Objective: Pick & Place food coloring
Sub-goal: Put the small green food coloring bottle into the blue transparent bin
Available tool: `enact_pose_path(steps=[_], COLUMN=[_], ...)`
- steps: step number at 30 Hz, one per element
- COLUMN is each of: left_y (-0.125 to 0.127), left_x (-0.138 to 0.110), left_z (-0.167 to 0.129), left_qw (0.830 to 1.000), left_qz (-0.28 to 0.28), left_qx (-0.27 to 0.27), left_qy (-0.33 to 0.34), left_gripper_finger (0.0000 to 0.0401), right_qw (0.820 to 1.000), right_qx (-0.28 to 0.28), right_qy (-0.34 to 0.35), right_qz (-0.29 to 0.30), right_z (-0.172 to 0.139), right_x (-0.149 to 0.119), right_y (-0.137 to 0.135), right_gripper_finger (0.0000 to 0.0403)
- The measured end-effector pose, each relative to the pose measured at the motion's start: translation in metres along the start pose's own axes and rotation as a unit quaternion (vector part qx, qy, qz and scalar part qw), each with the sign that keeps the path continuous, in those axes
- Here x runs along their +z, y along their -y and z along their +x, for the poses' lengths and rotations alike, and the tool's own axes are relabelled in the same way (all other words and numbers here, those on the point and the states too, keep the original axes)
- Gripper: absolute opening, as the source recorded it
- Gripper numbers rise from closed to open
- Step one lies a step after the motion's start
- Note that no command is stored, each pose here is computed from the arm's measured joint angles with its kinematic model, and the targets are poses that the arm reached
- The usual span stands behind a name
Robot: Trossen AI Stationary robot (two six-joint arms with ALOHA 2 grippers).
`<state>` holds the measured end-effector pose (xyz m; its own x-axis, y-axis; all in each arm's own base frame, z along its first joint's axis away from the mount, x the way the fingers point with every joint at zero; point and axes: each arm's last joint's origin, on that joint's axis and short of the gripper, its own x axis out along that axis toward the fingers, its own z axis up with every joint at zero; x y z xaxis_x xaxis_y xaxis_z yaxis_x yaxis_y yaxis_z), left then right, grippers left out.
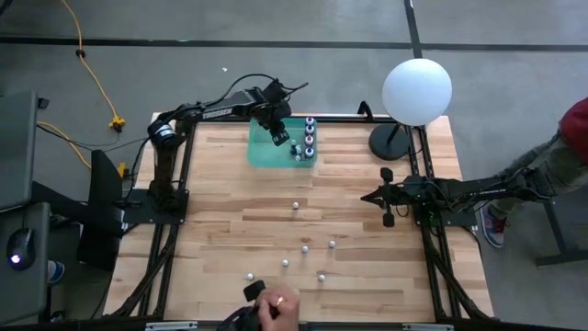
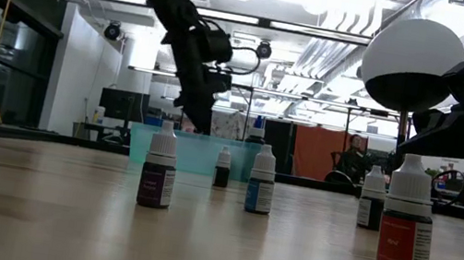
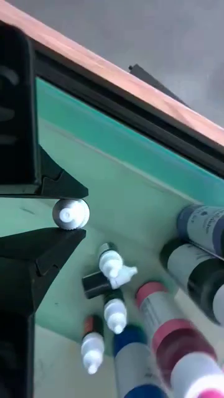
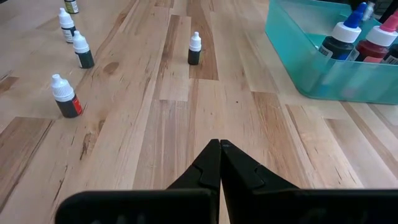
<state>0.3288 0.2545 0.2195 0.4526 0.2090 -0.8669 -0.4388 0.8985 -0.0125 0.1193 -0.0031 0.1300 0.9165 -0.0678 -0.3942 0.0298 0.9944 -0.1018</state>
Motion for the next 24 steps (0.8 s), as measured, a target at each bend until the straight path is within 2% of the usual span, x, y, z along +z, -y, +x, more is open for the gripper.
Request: enact_pose_path(steps=[10, 18, 24], left_y=[0.005, 0.012, 0.013], left_x=[0.023, 0.024, 0.025], left_z=[0.023, 0.041, 0.048], left_qw=[1.0, 1.0, 0.999], left_qz=[0.011, -0.01, -0.046], left_qx=[0.003, 0.01, 0.025], left_qy=[-0.014, -0.023, -0.015], left_gripper_finger=[0.0043, 0.0043, 0.0043], right_qw=[1.0, 1.0, 1.0], right_qx=[0.0, 0.0, 0.0], right_qy=[0.0, 0.0, 0.0], right_qz=[0.0, 0.0, 0.0], right_z=[0.0, 0.0, 0.0], right_x=[0.0, 0.0, 0.0], right_y=[0.0, 0.0, 0.0], right_gripper_finger=[0.0, 0.0, 0.0])
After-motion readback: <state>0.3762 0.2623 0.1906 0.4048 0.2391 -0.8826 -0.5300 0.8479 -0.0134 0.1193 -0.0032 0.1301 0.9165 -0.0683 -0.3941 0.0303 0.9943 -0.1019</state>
